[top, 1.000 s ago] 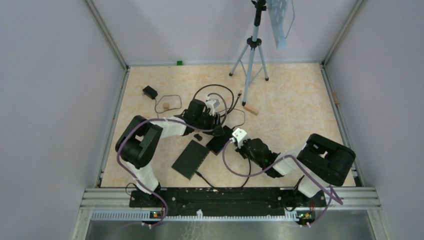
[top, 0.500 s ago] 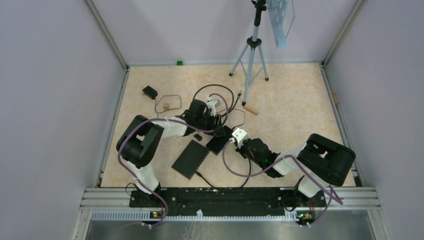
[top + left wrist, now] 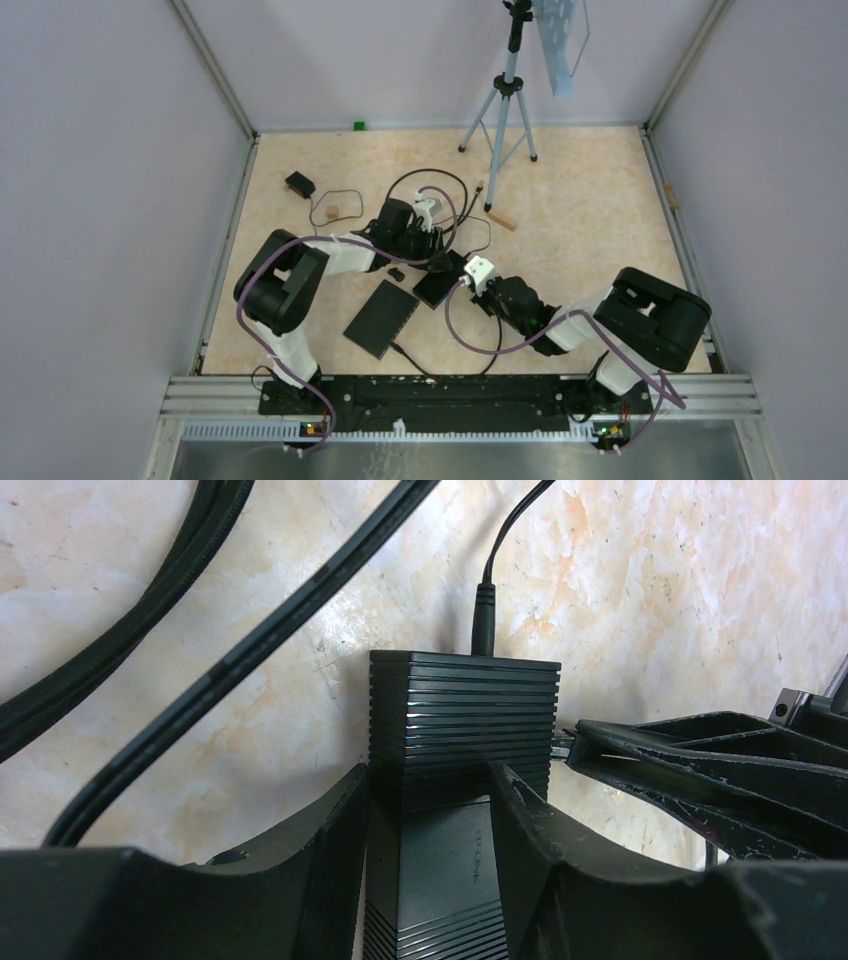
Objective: Insert the plug into the switch port
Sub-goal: Insert the connector into the switch port.
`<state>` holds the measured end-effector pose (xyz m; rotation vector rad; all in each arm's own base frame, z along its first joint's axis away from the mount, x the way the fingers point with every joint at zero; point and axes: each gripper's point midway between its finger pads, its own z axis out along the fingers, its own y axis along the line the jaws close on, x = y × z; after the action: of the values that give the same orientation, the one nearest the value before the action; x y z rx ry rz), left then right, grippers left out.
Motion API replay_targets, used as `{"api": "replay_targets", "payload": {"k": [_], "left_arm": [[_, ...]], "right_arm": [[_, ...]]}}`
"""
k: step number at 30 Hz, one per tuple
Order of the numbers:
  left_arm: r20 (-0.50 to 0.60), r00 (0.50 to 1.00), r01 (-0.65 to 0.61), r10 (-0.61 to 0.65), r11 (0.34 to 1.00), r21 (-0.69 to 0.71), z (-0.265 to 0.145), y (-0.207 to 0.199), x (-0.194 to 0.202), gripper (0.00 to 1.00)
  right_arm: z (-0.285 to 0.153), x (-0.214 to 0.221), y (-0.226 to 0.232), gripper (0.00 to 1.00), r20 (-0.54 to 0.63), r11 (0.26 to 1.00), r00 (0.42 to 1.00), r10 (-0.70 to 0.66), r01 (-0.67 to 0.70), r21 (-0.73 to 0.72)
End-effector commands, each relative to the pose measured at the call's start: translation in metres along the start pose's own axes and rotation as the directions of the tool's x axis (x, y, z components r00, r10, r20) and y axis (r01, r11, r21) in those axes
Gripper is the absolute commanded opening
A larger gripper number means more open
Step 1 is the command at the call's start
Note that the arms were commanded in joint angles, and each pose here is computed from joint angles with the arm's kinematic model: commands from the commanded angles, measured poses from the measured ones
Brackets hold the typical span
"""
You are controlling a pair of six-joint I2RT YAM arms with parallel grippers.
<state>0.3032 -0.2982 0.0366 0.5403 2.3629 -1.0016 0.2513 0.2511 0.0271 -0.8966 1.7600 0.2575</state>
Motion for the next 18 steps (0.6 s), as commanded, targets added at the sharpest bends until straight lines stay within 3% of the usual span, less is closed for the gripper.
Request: {"api": "replay_targets", "payload": {"k": [1, 18], "left_arm": [[-0.037, 0.999, -0.008, 0.008, 1.000, -0.001, 0.011, 0.000, 0.012, 0.51], [-0.073, 0.996, -0.042, 0.046, 0.998, 0.053, 0.016, -0.010, 0.021, 0.51]], "right_arm": [[0.004, -0.035, -0.003, 0.00, 0.129, 1.000, 0.991, 0.024, -0.023, -0.004], [0.018, -0.024, -0.001, 0.00, 0.068, 1.000, 0.997, -0.029, 0.029, 0.001]]}}
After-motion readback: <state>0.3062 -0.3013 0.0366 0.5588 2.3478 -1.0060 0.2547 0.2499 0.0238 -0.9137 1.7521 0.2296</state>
